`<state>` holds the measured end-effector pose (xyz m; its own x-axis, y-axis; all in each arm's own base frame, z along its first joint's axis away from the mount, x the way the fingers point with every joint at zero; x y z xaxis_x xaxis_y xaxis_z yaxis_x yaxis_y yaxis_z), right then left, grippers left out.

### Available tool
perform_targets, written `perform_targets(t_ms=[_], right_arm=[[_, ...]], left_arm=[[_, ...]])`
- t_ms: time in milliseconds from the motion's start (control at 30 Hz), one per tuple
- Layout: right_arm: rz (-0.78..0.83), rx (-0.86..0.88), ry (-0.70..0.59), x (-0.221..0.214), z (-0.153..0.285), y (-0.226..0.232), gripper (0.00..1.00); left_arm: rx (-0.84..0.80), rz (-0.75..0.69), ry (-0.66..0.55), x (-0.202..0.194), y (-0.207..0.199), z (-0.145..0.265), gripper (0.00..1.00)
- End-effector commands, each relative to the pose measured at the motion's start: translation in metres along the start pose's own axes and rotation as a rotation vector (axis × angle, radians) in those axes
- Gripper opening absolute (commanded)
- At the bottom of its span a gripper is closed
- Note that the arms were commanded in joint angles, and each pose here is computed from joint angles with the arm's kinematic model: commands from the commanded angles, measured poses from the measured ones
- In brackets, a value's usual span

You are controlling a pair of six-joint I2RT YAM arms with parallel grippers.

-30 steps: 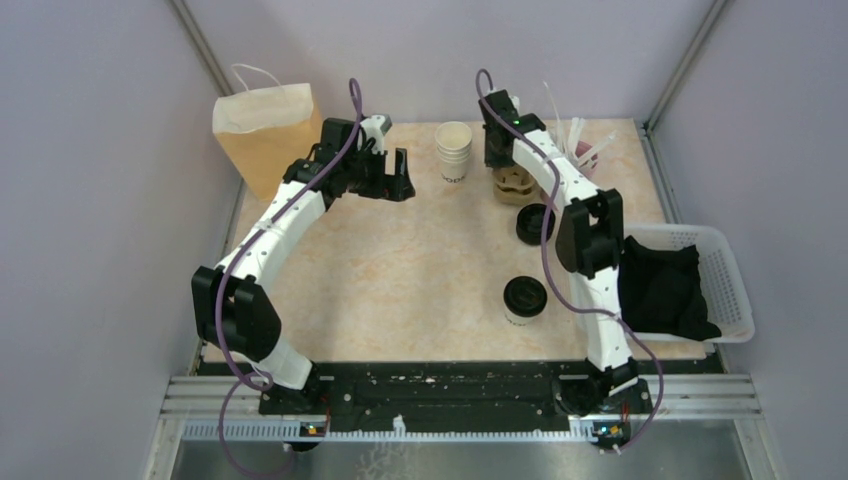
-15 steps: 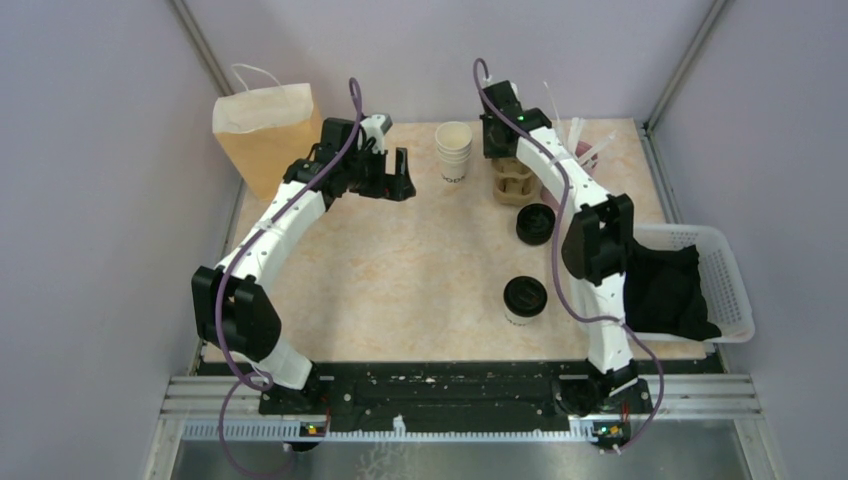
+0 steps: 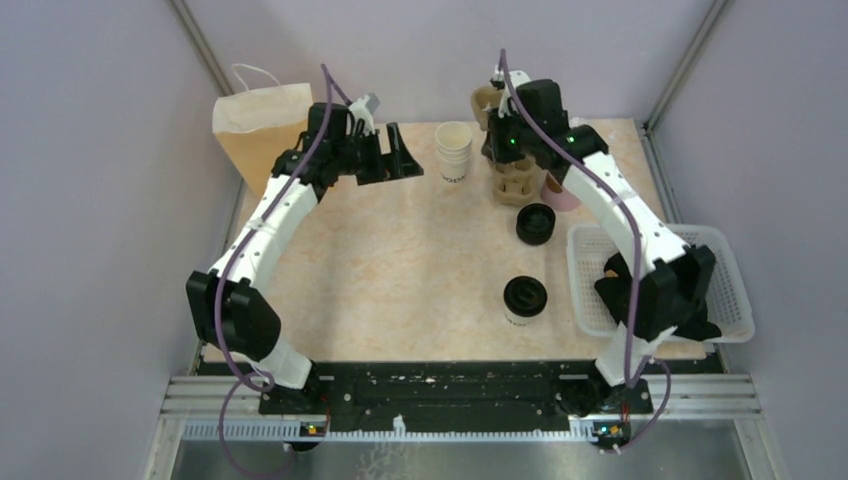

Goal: Pack the takeout coffee

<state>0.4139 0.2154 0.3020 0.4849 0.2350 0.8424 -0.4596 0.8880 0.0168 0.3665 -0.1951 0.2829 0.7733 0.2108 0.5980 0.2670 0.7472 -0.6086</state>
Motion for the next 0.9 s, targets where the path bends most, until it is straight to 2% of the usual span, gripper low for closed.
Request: perform_targets(t_ms=[0, 100, 233, 533, 667, 800, 867], right_arm=[[0.131, 0.253, -0.139, 0.005, 0.058, 0.058, 0.0], [0.161, 0.306, -0.147, -0.015, 0.083, 0.083, 0.0], [0.155, 0.349, -0.146, -0.033, 0.104, 0.105, 0.0], [0.168, 0.367, -0.124, -0.048, 0.118, 0.128, 0.0], [0.174, 0.358, -0.119, -0.051, 0.119, 0.133, 0.0], [0.175, 0.35, -0.119, -0.051, 0.119, 0.136, 0.0], [0.177, 0.345, -0.12, -0.051, 0.12, 0.135, 0.0]], left_arm=[[-0.273, 0.269, 0.013, 0.024, -0.047, 0.023, 0.91], [-0.383, 0.379, 0.003, 0.031, -0.067, 0.034, 0.87], [-0.415, 0.475, -0.02, 0.028, -0.076, 0.04, 0.78], [-0.414, 0.512, -0.041, 0.005, -0.1, 0.046, 0.74], [-0.41, 0.513, -0.024, 0.0, -0.107, 0.039, 0.64], [-0.376, 0.515, -0.034, -0.001, -0.104, 0.036, 0.49], [-0.351, 0.518, -0.042, -0.002, -0.101, 0.035, 0.46]])
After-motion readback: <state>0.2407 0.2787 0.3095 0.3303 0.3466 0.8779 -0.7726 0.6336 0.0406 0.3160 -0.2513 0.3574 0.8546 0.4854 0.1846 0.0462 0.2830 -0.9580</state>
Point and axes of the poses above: each gripper's point midway between its finger pads, its own z axis back along the fingers, its own y axis along the line the jaws close on, x = y × z, the point moved 3 cm from there along z, back along the fingers, and after that the axes turned 7 degrees about z, right-handed, at the moved point
